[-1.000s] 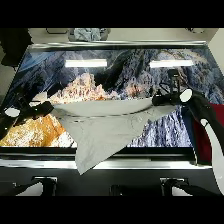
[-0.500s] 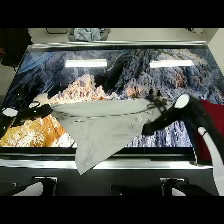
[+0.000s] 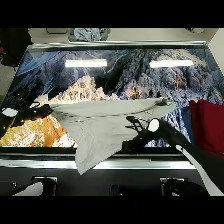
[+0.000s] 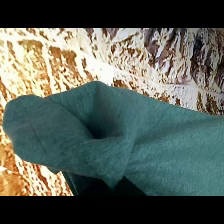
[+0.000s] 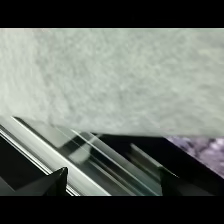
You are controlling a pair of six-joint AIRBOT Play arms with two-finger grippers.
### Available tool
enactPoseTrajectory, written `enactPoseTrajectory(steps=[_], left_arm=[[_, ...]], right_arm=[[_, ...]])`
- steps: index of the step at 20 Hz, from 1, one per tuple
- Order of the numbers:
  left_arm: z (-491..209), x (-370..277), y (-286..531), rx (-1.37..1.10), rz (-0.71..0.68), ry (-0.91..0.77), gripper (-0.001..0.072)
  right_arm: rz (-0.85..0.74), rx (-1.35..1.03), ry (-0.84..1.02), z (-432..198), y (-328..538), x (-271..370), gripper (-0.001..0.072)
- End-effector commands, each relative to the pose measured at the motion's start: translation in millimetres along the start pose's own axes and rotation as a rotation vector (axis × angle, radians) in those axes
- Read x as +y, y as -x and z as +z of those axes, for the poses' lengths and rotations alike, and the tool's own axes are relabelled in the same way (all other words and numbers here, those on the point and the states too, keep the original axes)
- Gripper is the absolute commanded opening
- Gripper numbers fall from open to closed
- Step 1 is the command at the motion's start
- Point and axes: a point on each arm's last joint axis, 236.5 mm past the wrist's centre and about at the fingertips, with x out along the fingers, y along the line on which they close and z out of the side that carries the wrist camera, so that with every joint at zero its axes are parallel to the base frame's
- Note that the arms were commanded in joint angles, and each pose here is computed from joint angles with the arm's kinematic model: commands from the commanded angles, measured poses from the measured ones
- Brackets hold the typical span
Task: Fold the shirts.
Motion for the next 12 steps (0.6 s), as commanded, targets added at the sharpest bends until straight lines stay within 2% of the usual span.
enactPoseTrajectory(steps=[1,5,6,7,8,9,12], left_arm=[[0,0,0,0.0,0.0,-0.001,0.0033],[0,0,0,0.0,0.0,-0.001,0.0033],[0,0,0,0.0,0.0,-0.001,0.0033],[0,0,0,0.0,0.0,0.0,0.0033],[0,0,0,0.0,0.0,-0.001,0.0033],[0,0,0,0.0,-0.001,-0.001,0.0033],[4,-5,5,-0.001,-0.012,-0.01,0.0033]], right_arm=[[0.036,-0.135,-0.1,31,-20,17,0.0711],[0.127,-0.2,-0.238,53,-28,27,0.0696],[0.141,-0.191,-0.253,52,-30,29,0.0645],[0.144,-0.182,-0.257,50,-32,29,0.0537],[0.142,-0.182,-0.241,50,-32,29,0.028],[0.139,-0.187,-0.218,51,-31,28,0.0055],[0.081,-0.186,0.058,59,-6,26,0.0044]])
